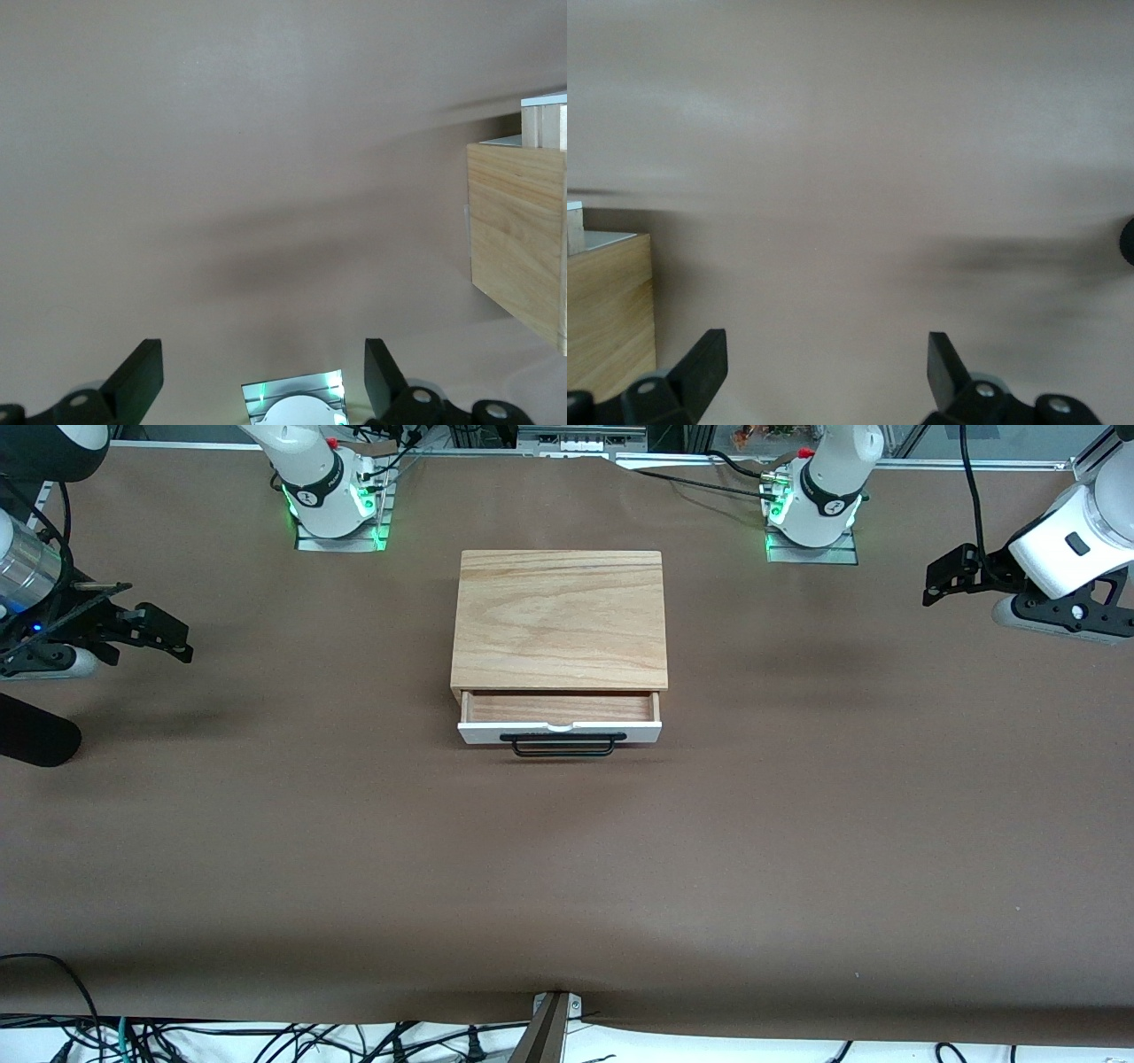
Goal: Pull top drawer with both arms simultaneously
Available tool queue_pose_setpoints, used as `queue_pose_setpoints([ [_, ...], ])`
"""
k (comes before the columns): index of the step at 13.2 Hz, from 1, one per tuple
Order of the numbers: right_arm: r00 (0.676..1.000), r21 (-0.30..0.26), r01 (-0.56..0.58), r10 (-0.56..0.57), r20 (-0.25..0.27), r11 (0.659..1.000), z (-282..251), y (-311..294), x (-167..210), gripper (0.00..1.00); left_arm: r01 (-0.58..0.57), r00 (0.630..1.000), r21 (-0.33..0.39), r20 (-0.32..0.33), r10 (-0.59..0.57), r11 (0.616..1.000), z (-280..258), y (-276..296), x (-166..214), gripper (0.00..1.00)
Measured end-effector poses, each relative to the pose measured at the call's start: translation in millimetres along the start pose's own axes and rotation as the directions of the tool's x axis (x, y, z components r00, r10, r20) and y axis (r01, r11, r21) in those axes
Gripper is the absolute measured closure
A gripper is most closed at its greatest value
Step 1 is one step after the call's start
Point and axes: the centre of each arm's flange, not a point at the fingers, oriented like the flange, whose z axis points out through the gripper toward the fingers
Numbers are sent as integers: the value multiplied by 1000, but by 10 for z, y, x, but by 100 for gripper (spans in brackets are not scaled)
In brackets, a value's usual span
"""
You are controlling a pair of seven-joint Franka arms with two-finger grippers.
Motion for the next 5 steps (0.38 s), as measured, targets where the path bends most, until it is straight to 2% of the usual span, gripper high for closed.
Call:
queue_pose_setpoints([
  [5, 1000, -1, 1, -1, 2, 1000, 27, 0, 16, 0, 27, 1000, -1, 3, -27, 1000, 15, -10, 13, 0],
])
